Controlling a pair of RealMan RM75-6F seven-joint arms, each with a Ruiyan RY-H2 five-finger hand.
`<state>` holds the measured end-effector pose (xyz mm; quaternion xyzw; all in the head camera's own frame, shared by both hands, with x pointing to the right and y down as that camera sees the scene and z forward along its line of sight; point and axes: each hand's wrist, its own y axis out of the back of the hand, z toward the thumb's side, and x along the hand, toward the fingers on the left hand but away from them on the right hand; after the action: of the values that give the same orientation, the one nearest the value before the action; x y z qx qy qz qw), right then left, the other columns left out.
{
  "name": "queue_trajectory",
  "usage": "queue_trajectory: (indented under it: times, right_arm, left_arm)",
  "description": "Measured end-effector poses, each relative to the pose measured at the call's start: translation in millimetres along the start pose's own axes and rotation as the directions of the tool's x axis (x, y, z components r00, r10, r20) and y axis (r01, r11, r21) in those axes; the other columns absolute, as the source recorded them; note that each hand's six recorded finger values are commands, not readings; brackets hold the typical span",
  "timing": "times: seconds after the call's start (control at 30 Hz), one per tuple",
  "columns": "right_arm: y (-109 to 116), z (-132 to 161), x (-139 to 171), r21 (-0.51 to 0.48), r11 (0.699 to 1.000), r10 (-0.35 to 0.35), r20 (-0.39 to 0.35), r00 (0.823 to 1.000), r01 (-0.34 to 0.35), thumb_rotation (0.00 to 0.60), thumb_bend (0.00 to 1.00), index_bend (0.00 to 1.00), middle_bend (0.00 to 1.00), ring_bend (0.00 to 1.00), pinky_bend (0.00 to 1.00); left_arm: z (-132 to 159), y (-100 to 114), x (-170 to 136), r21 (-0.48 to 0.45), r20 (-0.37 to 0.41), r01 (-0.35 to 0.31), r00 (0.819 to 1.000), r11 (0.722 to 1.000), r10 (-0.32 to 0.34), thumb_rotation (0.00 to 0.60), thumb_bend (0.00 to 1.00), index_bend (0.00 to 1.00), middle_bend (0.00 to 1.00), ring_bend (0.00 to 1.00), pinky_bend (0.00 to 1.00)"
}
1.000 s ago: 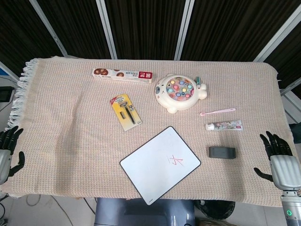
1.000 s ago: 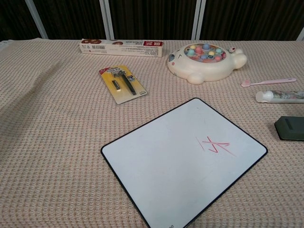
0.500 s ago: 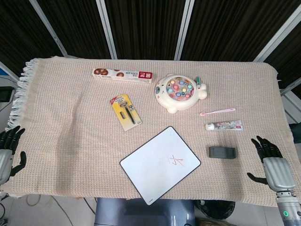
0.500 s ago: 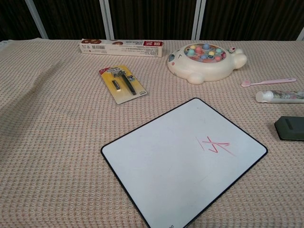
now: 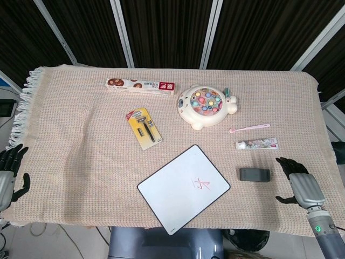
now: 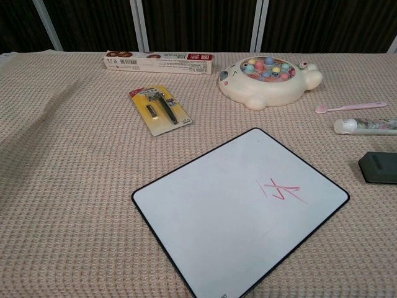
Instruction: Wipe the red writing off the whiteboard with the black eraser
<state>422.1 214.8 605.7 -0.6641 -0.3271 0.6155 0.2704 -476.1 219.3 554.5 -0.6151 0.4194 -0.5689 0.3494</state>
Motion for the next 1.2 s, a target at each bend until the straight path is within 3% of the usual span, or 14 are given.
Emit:
queue_trajectory:
  times: [0.3, 0.5, 0.9, 1.2]
  right_arm:
    - [-16, 10, -26, -0.022, 0.999, 0.033, 0.001, 0.999, -0.032, 0.600, 0.12, 0.15, 0.22, 0.20, 0.12]
    - [-25, 17, -37, -0.030, 0.999, 0.039, -0.007, 0.999, -0.039, 0.600, 0.17, 0.18, 0.24, 0.23, 0.13]
    - [-38, 23, -54, -0.015, 0.999, 0.047, -0.019, 0.999, -0.048, 0.600, 0.26, 0.26, 0.30, 0.30, 0.24]
    - [-42, 27, -63, -0.006, 0.999, 0.053, -0.028, 0.998, -0.053, 0.600, 0.29, 0.30, 0.33, 0.30, 0.24]
  left_arm:
    - [0, -1, 0, 0.003, -0.003, 0.004, 1.000, 1.000, -0.004, 0.600, 0.60, 0.05, 0.00, 0.03, 0.05]
    - [0, -1, 0, 0.005, -0.004, 0.005, 1.000, 1.000, -0.004, 0.600, 0.60, 0.05, 0.00, 0.03, 0.05]
    - [-1, -1, 0, 0.009, -0.009, 0.005, 1.000, 1.000, -0.005, 0.600, 0.60, 0.05, 0.00, 0.03, 0.05]
    - [-1, -3, 0, 0.012, -0.012, 0.009, 1.000, 1.000, -0.009, 0.600, 0.60, 0.05, 0.00, 0.03, 0.05]
